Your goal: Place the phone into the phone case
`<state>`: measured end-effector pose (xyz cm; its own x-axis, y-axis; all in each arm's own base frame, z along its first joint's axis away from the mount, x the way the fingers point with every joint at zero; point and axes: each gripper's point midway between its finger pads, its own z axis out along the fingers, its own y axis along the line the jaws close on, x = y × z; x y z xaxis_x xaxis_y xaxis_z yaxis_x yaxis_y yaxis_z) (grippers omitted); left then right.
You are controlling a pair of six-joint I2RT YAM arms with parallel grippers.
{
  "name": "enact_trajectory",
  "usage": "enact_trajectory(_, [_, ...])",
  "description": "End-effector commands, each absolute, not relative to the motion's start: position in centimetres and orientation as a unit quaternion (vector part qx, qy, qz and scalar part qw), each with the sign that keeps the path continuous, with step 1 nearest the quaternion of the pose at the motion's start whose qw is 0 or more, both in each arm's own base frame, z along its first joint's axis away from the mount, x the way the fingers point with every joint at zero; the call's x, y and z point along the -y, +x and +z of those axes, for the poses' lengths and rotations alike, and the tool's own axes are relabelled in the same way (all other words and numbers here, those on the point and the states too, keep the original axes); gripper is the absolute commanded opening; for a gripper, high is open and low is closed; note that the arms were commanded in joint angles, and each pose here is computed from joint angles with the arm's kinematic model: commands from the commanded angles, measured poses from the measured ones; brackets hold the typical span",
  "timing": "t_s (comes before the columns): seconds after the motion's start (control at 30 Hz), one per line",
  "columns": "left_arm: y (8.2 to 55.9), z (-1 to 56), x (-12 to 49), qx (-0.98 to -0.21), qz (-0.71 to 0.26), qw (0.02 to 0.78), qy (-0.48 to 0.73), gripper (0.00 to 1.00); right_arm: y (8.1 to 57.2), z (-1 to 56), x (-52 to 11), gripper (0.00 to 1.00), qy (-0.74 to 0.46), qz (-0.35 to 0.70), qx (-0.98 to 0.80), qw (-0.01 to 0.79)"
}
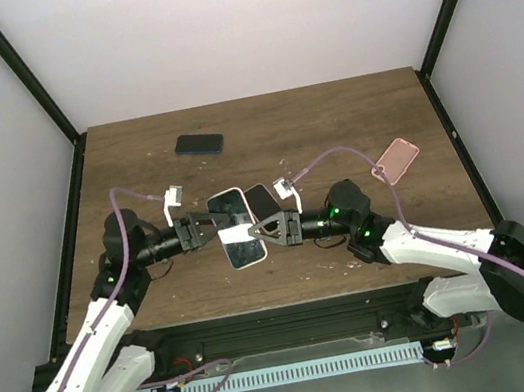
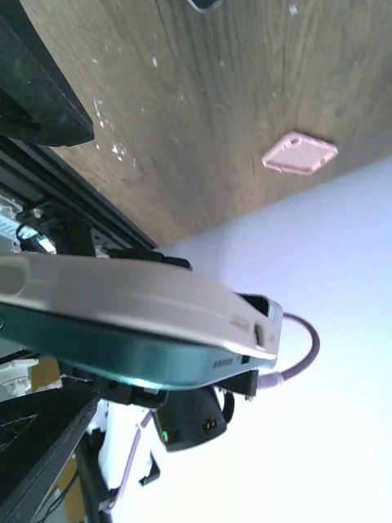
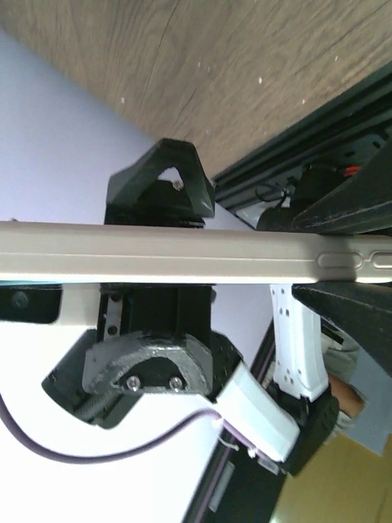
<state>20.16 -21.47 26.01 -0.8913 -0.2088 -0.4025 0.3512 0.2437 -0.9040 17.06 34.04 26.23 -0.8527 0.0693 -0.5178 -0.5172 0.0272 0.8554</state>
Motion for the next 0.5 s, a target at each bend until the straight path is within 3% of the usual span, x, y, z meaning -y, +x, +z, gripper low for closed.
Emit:
enact_trajectory(0.0, [19.0, 29.6, 21.5, -0.712, -0.648, 0.255, 0.086, 0.81, 14.8, 30.7, -33.3, 0.01, -0.223, 0.723, -0.610, 0.236])
enact_trajectory(0.23, [17.5, 32.5, 21.1, -0.666, -0.681, 0.286, 0.104, 0.70, 12.8, 31.6, -32.4, 0.01, -0.242, 0.760, -0.564, 0.214])
enact_trajectory(0.47, [17.0, 33.8, 20.7, -0.651, -0.687, 0.306, 0.102, 0.49, 12.6, 31.8, -32.1, 0.01, -0.243, 0.764, -0.558, 0.215])
